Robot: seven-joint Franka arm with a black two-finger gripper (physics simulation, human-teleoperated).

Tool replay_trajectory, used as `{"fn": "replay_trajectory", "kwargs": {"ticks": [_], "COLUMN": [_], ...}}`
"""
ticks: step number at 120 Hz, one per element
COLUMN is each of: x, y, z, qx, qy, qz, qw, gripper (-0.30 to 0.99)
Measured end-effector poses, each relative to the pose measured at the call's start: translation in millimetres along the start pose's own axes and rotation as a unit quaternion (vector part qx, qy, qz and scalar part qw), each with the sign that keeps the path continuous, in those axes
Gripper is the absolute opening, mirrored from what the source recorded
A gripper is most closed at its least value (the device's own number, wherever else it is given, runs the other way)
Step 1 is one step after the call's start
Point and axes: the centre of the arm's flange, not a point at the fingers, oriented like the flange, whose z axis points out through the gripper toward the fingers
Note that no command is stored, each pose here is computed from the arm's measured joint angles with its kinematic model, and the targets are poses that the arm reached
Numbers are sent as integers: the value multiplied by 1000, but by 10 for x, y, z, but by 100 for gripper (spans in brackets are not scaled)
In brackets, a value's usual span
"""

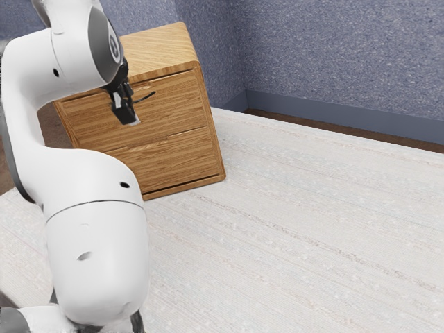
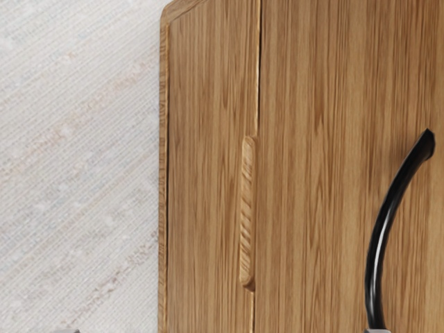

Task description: Pull the drawer handle with one arm to open the drawer

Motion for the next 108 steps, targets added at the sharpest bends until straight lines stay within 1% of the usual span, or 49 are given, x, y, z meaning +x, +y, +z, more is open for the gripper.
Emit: {"fn": "replay_trajectory", "kwargs": {"ticks": [22,37,56,66,80,108], "x": [25,38,70,78,95,126], "y": [171,234,279,280,292,305], "z": [153,311,339,376,438,530], "qx": [-22,-25,-35,-35,-32,-28], "qy": [-13,-18,-21,-22,-21,-19], "qz": [-15,-20,-26,-28,-30,-27], "qw": [1000,999,999,999,999,999], "gripper": [52,51,51,51,47,35]}}
